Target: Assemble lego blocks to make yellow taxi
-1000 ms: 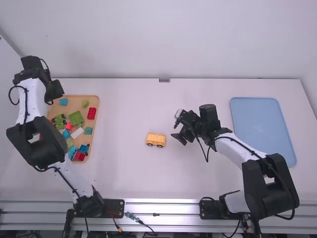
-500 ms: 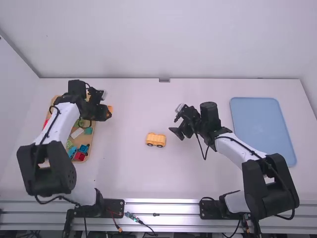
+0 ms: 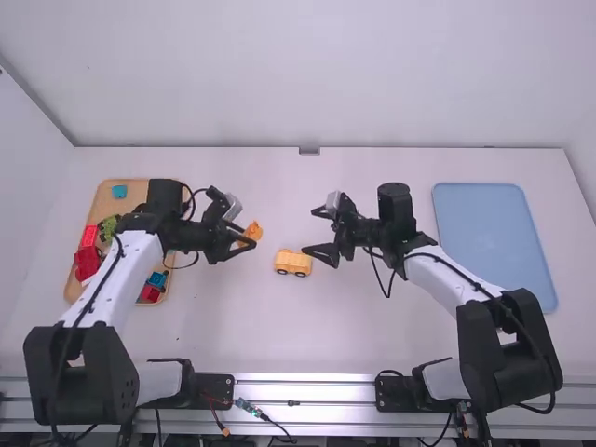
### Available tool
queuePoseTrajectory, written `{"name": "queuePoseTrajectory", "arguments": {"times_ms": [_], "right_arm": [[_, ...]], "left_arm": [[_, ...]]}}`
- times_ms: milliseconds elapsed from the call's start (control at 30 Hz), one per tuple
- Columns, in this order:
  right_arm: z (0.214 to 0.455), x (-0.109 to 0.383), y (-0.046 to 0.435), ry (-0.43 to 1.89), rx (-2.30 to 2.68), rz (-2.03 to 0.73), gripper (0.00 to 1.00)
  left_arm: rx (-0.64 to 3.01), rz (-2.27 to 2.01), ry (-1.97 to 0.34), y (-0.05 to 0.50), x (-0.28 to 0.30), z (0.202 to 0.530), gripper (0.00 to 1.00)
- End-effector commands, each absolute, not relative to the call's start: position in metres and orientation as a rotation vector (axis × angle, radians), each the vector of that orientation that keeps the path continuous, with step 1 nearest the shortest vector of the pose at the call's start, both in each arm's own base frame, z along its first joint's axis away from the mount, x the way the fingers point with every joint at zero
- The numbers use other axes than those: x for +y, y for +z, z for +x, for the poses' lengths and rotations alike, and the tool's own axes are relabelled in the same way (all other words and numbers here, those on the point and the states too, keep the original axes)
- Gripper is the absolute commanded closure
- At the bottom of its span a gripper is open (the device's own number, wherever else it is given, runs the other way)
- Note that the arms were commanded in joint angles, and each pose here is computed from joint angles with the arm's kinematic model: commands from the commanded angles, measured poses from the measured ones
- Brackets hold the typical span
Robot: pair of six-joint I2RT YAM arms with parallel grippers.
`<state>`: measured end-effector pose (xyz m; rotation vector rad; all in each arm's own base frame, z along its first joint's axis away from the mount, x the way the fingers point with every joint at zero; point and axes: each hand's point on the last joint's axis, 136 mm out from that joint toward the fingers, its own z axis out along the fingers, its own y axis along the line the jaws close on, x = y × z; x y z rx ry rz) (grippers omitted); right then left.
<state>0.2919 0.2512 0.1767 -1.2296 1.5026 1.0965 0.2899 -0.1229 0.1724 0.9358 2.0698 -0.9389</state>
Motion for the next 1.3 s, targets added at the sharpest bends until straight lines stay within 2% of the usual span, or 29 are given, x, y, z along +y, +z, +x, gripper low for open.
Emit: {"name": "queuePoseTrajectory", "arguments": {"times_ms": [0,167,433,600,867,1133,1267], "right_arm": [[0.270,0.252,0.210,1.269,1.351,-1.280,0.01],[0.266,0.260,0.225,1.361,1.345,-1.252,0.01],[0.281,0.281,0.229,1.494,1.420,-1.129,0.02],[0.287,0.283,0.235,1.573,1.401,-1.082,0.07],[0.291,0.285,0.236,1.597,1.381,-1.047,0.08],[0.290,0.297,0.238,1.577,1.360,-1.033,0.08],[0.292,0.294,0.238,1.568,1.358,-1.031,0.14]], "left_arm": [[1.867,1.010,-1.068,0.193,-0.139,0.278,0.98],[1.711,1.049,-1.138,0.200,-0.148,0.275,0.98],[1.597,1.099,-1.180,0.212,-0.170,0.279,0.98],[1.412,1.154,-1.224,0.226,-0.180,0.273,0.98],[1.458,1.048,-1.240,0.228,-0.181,0.290,0.98],[1.494,0.998,-1.273,0.224,-0.190,0.293,0.98],[1.508,0.990,-1.274,0.222,-0.191,0.293,0.98]]}}
